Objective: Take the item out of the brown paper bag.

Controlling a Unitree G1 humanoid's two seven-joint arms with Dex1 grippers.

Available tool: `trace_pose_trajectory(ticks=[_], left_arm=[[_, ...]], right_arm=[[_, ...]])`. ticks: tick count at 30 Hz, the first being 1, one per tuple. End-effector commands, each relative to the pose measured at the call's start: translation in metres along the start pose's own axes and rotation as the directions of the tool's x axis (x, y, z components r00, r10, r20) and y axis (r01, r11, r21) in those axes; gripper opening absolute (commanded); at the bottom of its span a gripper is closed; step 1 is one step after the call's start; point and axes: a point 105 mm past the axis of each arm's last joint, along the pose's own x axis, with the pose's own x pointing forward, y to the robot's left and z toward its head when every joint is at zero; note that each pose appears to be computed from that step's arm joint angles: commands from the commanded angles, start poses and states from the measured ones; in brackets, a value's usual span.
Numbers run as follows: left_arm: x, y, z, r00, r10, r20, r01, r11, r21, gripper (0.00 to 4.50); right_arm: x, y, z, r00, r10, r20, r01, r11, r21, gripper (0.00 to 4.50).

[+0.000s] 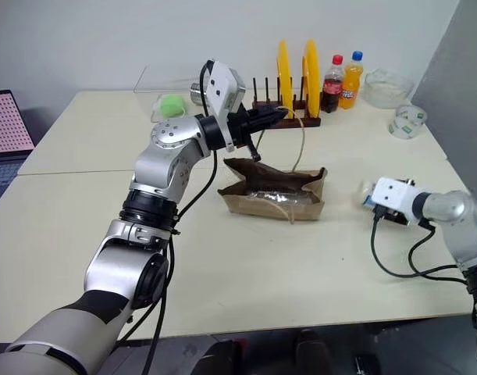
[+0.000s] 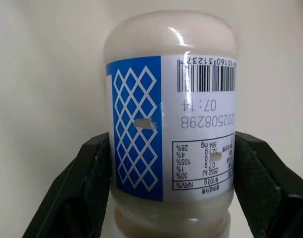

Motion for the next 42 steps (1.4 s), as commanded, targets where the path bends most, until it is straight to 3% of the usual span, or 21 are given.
trace_pose_trajectory(ticks=[1,4,10,14,18,22,25,29,34,37,42], left_arm=[[0.0,0.001,0.021,0.999,-0.003,0.053,0.0,0.998,0.063,0.0],[0.0,0.001,0.021,0.999,-0.003,0.053,-0.001,0.998,0.062,0.0],[0.001,0.001,0.02,0.999,-0.002,0.051,-0.001,0.998,0.058,0.0],[0.001,0.001,0.018,0.999,-0.005,0.048,0.002,0.998,0.055,0.0],[0.001,0.0,0.017,0.999,-0.029,0.043,0.027,0.998,0.054,0.0],[-0.006,0.002,0.015,0.998,-0.059,0.011,0.058,0.996,0.064,0.0],[-0.018,0.008,0.016,0.999,-0.049,-0.02,0.05,0.996,0.071,0.6],[-0.035,0.014,0.022,0.999,-0.035,-0.039,0.039,0.994,0.106,1.78],[-0.062,0.02,0.032,0.999,0.017,-0.039,-0.012,0.99,0.141,3.3],[-0.084,0.019,0.022,0.994,0.082,-0.071,-0.072,0.989,0.132,4.26],[-0.124,0.001,-0.011,0.962,0.244,-0.123,-0.241,0.97,0.043,4.26]], right_arm=[[-0.007,-0.012,0.007,0.999,-0.021,0.027,0.022,0.999,-0.032,3.39],[-0.012,-0.014,0.006,0.999,-0.017,0.03,0.018,0.999,-0.027,4.42],[-0.041,-0.024,0.023,0.993,-0.049,0.112,0.049,0.999,0.005,4.47],[-0.074,-0.018,0.052,0.966,-0.078,0.248,0.056,0.994,0.098,4.47],[-0.105,0.01,0.101,0.863,-0.183,0.471,0.07,0.966,0.247,4.47],[-0.108,0.045,0.129,0.778,-0.332,0.533,0.1,0.904,0.416,4.47],[-0.104,0.062,0.15,0.706,-0.443,0.553,0.089,0.83,0.551,4.5],[-0.096,0.065,0.165,0.668,-0.499,0.552,0.091,0.791,0.605,4.5],[-0.088,0.057,0.164,0.645,-0.543,0.538,0.113,0.764,0.635,4.5],[-0.087,0.051,0.159,0.638,-0.549,0.54,0.124,0.765,0.632,4.5],[-0.092,0.047,0.155,0.618,-0.562,0.55,0.113,0.756,0.645,4.5]])
